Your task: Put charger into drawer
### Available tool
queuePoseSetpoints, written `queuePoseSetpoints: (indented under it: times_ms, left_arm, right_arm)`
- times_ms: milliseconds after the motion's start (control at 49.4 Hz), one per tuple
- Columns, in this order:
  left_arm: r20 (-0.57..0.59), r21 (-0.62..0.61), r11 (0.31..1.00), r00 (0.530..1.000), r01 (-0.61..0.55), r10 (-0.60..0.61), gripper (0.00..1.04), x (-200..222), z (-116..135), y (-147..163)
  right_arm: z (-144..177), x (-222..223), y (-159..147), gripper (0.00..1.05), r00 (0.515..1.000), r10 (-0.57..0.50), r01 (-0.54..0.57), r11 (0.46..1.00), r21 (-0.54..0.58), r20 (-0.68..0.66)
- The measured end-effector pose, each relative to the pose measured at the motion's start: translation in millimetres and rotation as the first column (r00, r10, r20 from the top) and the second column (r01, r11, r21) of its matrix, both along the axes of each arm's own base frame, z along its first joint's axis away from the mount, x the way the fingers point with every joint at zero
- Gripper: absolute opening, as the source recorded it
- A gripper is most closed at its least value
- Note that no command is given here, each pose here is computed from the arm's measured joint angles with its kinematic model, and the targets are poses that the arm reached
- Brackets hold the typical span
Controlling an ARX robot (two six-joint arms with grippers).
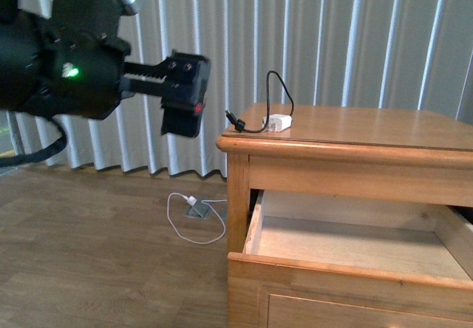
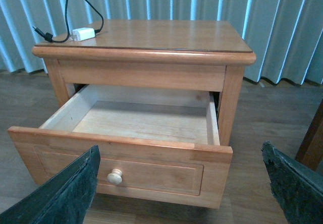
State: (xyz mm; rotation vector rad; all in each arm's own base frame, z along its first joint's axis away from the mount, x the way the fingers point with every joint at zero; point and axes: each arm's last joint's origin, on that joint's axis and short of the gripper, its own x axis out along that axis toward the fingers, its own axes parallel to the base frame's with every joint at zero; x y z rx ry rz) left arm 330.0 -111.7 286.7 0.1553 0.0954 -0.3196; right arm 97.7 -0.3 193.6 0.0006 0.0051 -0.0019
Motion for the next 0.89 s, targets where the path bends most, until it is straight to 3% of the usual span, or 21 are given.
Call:
queuePoseSetpoints:
  times_ms: [142,546,890]
  left_arm:
    - [0.002,-0.007,1.000,1.000,-0.005,0.005,0.99,38,8,-14]
    - [0.015,-0.049,0.999,1.000,-0.007,0.008,0.99,141,-1,-59]
    - [0.029,-0.087,0.995,0.998,0.052,-0.050,0.99,194,-5,-91]
  right_arm:
    - [0,0,0,0.96,1.000,0.000,0.000,1.000,0.000,0.000]
    - [0,0,0,0.96,1.000,0.000,0.000,1.000,0.000,0.000]
    - [0,0,0,0.96,1.000,0.000,0.000,1.000,0.000,0.000]
